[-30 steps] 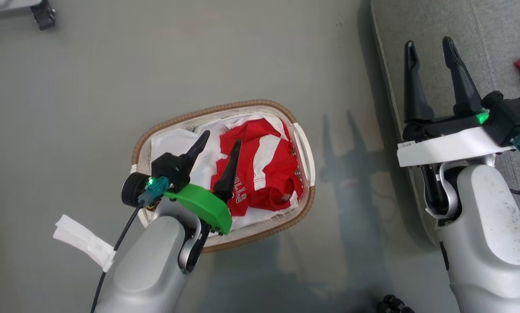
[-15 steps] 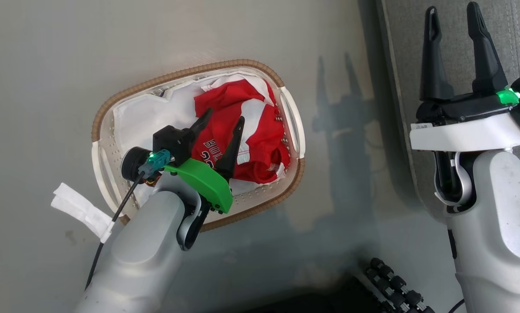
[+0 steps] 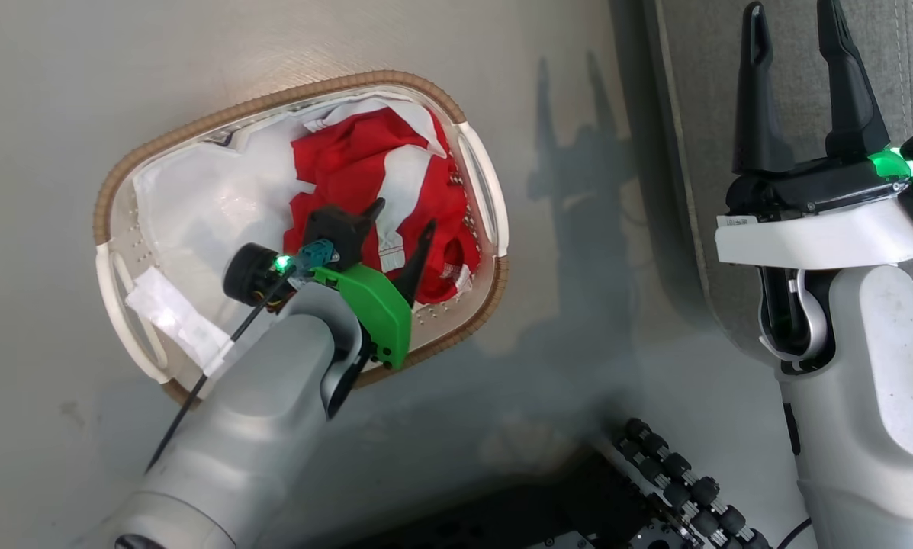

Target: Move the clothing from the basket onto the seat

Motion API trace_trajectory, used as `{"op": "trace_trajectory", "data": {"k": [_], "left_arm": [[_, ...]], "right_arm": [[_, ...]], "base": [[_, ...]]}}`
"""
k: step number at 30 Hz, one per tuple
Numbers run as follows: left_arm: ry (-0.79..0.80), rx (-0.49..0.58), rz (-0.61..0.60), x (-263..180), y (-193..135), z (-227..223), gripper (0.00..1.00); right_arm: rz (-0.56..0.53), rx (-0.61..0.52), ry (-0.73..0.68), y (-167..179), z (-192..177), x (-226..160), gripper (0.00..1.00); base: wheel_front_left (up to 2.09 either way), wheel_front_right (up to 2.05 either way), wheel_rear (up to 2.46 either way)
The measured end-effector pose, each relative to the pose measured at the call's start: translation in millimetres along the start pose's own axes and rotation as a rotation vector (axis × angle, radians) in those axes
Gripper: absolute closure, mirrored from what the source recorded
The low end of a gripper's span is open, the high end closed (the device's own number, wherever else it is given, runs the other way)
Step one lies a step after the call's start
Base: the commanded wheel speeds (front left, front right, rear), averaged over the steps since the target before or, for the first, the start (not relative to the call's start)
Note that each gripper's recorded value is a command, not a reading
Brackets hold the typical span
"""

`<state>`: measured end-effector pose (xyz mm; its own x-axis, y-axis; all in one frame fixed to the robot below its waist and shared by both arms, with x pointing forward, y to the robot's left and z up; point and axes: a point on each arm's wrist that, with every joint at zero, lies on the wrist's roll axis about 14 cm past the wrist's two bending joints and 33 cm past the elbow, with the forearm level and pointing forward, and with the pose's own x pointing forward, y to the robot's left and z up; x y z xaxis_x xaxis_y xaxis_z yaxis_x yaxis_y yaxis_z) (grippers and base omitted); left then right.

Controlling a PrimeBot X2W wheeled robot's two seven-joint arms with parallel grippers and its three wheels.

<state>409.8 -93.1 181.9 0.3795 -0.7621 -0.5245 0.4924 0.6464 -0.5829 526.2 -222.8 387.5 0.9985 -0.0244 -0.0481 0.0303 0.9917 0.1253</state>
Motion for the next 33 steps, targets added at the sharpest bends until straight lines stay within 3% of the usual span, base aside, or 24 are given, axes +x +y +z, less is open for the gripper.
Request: {"op": "trace_trajectory", "data": {"k": [7, 19, 33], "left_arm": [[0.069, 0.064, 0.038, 12, 23, -9, 0.0], [0.176, 0.112, 0.052, 11, 35, -36, 0.0], [0.221, 0.097, 0.01, 13, 20, -43, 0.02]], "right_arm": [[-0.023, -0.001, 0.019, -9, -8, -3, 0.0], [-0.039, 0.005, 0.05, -14, -20, -8, 0.0], [-0.042, 0.007, 0.061, -14, -22, -13, 0.0]], "base": [[0.0, 0.0, 0.0], [0.0, 0.0, 0.0], [0.0, 0.0, 0.0]]}}
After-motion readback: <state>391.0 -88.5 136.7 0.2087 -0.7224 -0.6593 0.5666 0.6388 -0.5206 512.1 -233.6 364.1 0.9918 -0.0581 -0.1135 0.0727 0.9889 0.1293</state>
